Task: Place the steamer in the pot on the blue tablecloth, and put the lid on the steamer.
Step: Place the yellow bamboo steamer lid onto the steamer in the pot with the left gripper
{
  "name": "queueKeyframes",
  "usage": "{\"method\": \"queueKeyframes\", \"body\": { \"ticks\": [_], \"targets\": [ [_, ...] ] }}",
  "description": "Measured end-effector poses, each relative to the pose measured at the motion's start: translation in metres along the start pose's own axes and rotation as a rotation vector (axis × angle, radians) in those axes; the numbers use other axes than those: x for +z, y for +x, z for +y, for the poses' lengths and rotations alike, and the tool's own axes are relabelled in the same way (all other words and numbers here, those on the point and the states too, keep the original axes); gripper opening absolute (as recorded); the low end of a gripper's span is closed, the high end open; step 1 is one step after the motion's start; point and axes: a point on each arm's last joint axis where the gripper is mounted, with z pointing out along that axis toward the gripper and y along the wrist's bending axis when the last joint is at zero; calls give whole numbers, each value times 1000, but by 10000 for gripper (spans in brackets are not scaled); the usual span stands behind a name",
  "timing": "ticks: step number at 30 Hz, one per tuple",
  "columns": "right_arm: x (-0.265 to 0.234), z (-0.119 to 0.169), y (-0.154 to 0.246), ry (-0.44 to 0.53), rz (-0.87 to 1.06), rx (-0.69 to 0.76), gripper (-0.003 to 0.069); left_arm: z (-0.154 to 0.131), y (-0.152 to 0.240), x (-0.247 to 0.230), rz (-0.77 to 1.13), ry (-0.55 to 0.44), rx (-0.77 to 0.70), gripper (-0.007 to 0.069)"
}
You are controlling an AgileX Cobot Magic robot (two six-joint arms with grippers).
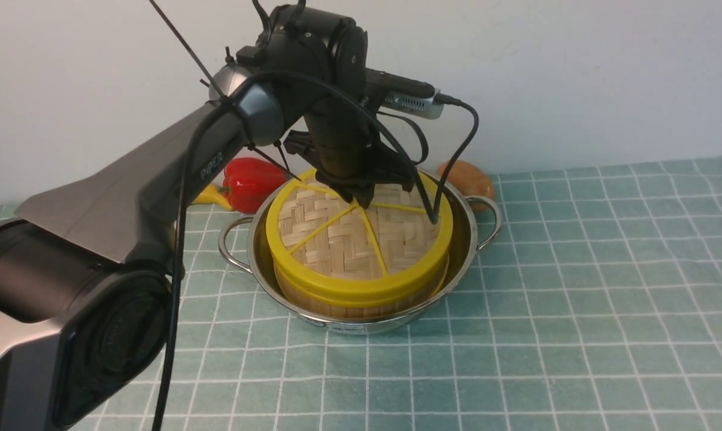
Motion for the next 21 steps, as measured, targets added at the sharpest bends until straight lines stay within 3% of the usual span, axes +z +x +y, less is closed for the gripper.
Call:
{"method": "queueKeyframes", "body": {
  "ticks": [7, 11, 13, 21],
  "targets": [
    [0, 0, 0, 0, 0, 4, 417, 0, 0, 0, 0, 4, -1, 118],
    [0, 0, 0, 0, 0, 4, 417, 0, 0, 0, 0, 4, -1, 169],
    [0, 0, 0, 0, 0, 4, 417, 0, 0, 0, 0, 4, -1, 252],
    [0, 0, 0, -1, 0, 4, 417, 1, -4, -7, -28, -3, -1, 437]
  ]
}}
